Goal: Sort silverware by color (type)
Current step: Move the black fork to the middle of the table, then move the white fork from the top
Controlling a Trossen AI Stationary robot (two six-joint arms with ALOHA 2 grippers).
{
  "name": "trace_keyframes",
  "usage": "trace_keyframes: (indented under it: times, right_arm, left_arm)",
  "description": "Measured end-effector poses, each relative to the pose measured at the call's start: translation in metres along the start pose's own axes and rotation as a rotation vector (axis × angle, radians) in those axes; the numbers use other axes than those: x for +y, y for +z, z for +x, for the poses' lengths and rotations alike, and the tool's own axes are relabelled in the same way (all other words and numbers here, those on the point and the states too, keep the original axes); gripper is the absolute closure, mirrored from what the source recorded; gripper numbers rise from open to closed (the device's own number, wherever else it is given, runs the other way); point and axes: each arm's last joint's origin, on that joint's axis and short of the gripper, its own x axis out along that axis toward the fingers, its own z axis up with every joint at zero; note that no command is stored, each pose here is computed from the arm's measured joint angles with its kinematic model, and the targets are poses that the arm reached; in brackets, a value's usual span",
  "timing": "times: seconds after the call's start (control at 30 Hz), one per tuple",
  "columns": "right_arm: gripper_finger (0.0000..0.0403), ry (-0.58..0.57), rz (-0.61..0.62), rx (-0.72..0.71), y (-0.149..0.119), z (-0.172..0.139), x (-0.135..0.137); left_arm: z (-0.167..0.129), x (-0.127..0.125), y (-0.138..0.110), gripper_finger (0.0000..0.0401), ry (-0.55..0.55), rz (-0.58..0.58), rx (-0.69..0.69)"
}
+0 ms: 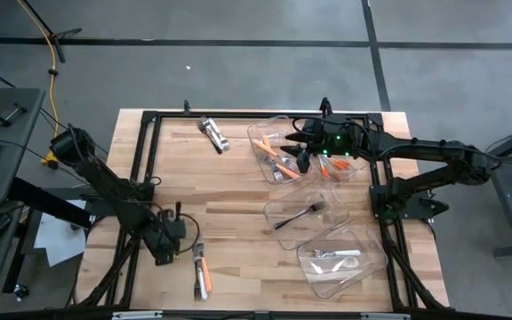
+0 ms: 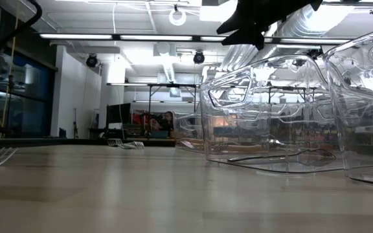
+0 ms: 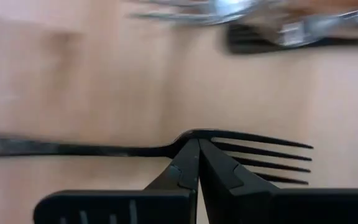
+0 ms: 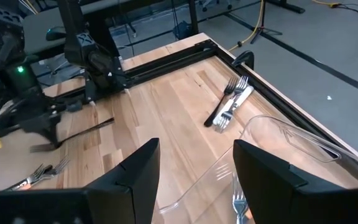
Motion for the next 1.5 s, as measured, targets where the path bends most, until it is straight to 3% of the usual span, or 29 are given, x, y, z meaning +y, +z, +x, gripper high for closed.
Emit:
trace_keyframes:
  times: [0.23, 0.43, 0.63, 0.73, 0.87, 1.07, 1.3, 1.5]
  right_arm:
    - [0.0214, 0.0, 0.007, 0.0, 0.0, 0.0, 0.0]
    - [0.0214, 0.0, 0.009, 0.0, 0.0, 0.0, 0.0]
    - [0.0214, 0.0, 0.035, 0.0, 0.0, 0.0, 0.0]
    - [0.0214, 0.0, 0.033, -0.001, 0.0, 0.0, 0.0]
    - [0.0214, 0.0, 0.033, -0.001, 0.0, 0.0, 0.0]
    - [0.0214, 0.0, 0.032, -0.001, 0.0, 0.0, 0.0]
    - [0.0214, 0.0, 0.032, -0.001, 0.0, 0.0, 0.0]
    - [0.0214, 0.0, 0.032, -0.001, 0.0, 0.0, 0.0]
  left_arm:
    - [-0.008, 0.019, 0.007, 0.0401, 0.117, 0.027, -0.048]
    - [-0.021, 0.023, 0.016, 0.0401, 0.017, -0.046, -0.077]
    - [-0.061, 0.025, 0.027, 0.0401, -0.128, -0.15, -0.238]
    - [-0.073, 0.034, 0.029, 0.0401, -0.158, -0.311, -0.318]
    - [-0.078, 0.05, 0.027, 0.0394, -0.096, -0.544, -0.322]
    - [-0.073, 0.065, 0.017, 0.0335, 0.049, -0.687, -0.2]
    - [-0.065, 0.065, 0.017, 0.024, 0.115, -0.806, -0.143]
    - [-0.049, 0.06, 0.02, 0.0207, 0.194, -0.861, -0.062]
